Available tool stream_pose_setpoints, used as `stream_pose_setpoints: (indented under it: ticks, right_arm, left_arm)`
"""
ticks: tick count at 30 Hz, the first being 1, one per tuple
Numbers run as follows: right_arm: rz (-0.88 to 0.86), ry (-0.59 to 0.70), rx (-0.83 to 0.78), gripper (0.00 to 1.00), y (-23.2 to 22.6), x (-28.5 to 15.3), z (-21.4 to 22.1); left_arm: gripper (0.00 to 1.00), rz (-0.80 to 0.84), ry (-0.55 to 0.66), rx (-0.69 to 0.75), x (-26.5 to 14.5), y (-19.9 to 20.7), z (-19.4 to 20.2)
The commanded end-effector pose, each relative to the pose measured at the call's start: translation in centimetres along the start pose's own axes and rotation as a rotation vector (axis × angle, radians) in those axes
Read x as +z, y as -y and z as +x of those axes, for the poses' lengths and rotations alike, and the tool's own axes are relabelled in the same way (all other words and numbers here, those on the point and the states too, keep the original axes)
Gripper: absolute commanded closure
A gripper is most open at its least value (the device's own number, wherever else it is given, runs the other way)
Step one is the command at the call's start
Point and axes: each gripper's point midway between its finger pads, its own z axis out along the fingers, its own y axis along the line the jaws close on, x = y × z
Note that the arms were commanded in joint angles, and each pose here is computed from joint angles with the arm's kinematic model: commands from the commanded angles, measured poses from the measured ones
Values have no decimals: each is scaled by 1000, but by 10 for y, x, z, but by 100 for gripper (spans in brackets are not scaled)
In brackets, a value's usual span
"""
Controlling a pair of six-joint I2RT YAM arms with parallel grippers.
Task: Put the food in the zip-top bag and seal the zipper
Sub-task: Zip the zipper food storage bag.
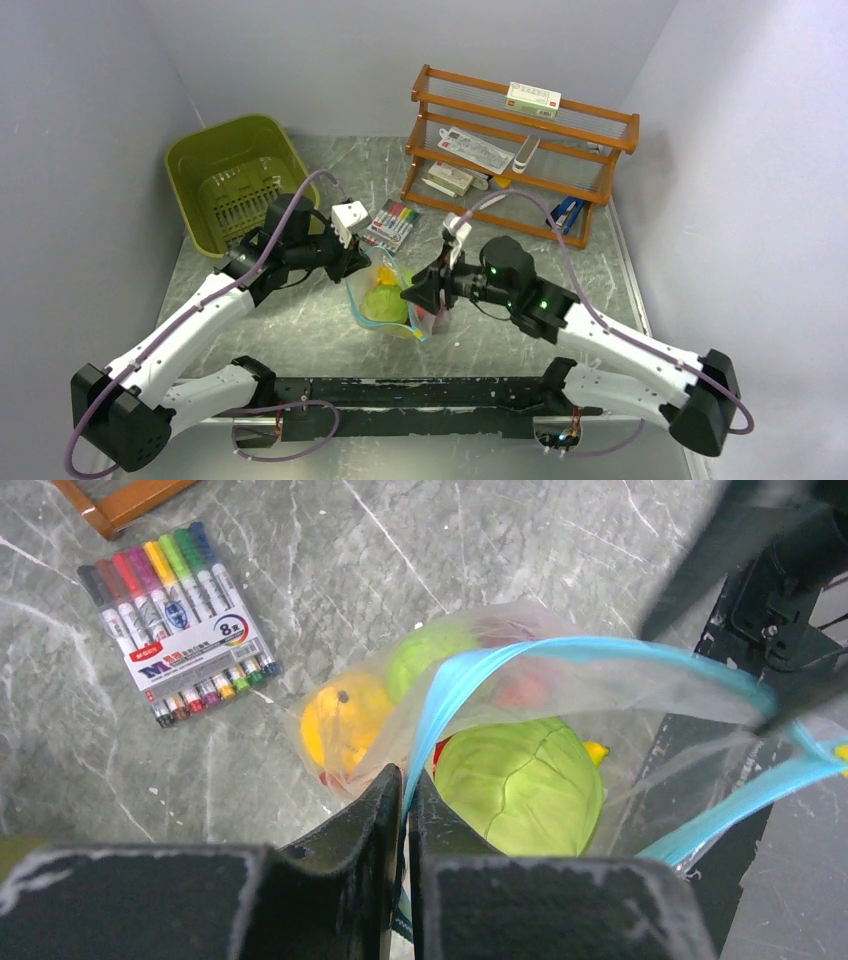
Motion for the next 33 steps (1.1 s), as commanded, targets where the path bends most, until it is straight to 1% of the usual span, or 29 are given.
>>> stream_pose_setpoints:
  ticks: [1,4,6,9,16,20,25,31,33]
  right_arm:
    - [-41,226,-299,51,-29,-21,-33]
    - [-57,228,-374,51,-42,-24,-15]
    - [-98,246,-395,51,-51,-22,-4]
    - [-160,259,-490,50,-68,-17,12]
    - [-126,143,-706,45,-72,-9,43]
    - [-39,92,-749,44,-57,-12,51]
    - [52,54,-803,39,-38,-14,65]
    - [100,95,-831,41,-30,-16,61]
    - [101,103,-833,45,-28,-17,63]
  left_arm:
    - [93,-51,41,-32,0,-6,-10]
    - [93,-63,39,-33,-1,-8,-11]
    - [93,-75,32,-34,-1,-10,-10]
    - [93,-96,29,-36,0,-15,-10]
    - [93,-102,17,-58,4,-18,-12]
    - [93,-90,33,-71,6,-16,-10]
    - [93,-91,27,-83,6,-14,-5]
    - [93,-104,17,-80,5,-16,-2]
    - [93,-110,15,-81,5,-18,-2]
